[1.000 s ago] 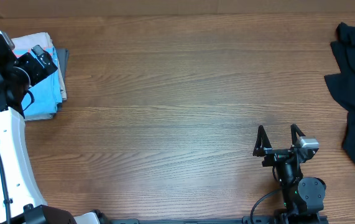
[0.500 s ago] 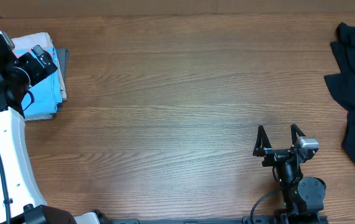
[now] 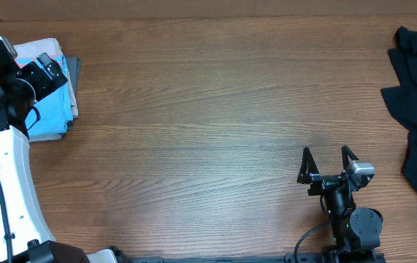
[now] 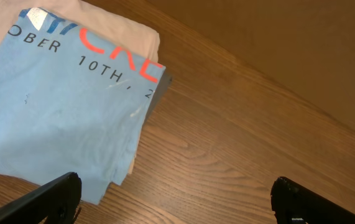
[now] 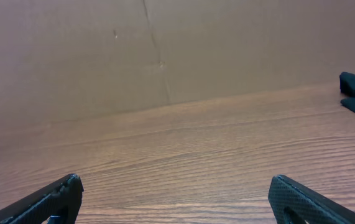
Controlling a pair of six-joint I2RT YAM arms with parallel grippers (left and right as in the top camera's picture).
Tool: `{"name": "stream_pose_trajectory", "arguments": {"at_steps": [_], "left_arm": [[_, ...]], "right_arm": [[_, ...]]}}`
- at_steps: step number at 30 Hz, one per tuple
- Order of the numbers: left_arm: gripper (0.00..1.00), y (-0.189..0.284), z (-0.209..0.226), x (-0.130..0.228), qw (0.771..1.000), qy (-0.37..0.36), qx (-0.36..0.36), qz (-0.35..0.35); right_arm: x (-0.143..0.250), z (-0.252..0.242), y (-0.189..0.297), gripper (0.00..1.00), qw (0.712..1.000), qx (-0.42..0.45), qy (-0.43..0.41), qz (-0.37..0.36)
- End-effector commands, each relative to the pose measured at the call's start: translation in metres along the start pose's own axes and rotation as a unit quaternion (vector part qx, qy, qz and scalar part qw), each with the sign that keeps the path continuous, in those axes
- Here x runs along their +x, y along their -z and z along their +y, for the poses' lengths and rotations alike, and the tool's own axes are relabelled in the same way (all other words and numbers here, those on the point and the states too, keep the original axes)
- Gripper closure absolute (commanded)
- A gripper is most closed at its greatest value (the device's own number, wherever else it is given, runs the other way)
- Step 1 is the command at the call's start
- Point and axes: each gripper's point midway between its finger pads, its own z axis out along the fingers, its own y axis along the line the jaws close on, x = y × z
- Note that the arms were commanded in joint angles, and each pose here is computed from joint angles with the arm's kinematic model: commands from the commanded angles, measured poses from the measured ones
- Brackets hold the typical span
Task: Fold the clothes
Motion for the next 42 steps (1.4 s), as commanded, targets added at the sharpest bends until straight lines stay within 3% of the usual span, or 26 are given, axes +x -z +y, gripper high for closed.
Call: {"name": "stream_pose_trajectory", "arguments": {"at_steps": [1, 12, 23, 28, 33, 42], "left_arm": [[0.00, -0.002, -0.004, 0.002, 1.000, 0.001, 0.007, 0.003], [0.00, 0.011, -0.013, -0.001, 1.000, -0.007, 0.014, -0.010], [0.00, 0.148, -0.126, 0.002, 0.974, -0.102, 0.159, -0.128], [0.00, 0.192, -0.128, 0.014, 0.962, -0.120, 0.172, -0.174], [0.00, 0.201, -0.108, 0.052, 0.961, -0.120, 0.174, -0.176], [0.00, 0.161, -0.058, 0.154, 0.974, -0.118, 0.152, -0.115]], "right_arm": [[0.001, -0.002, 0.000, 0.00, 1.000, 0.004, 0.002, -0.003], [0.001, -0.002, 0.000, 0.00, 1.000, 0.004, 0.002, -0.003], [0.001, -0.002, 0.000, 0.00, 1.000, 0.004, 0.002, -0.003], [0.001, -0.002, 0.000, 0.00, 1.000, 0.004, 0.002, -0.003], [0.001, -0.002, 0.000, 0.00, 1.000, 0.004, 0.002, -0.003], [0.001, -0.002, 0.000, 0.00, 1.000, 0.003, 0.002, -0.003]]}}
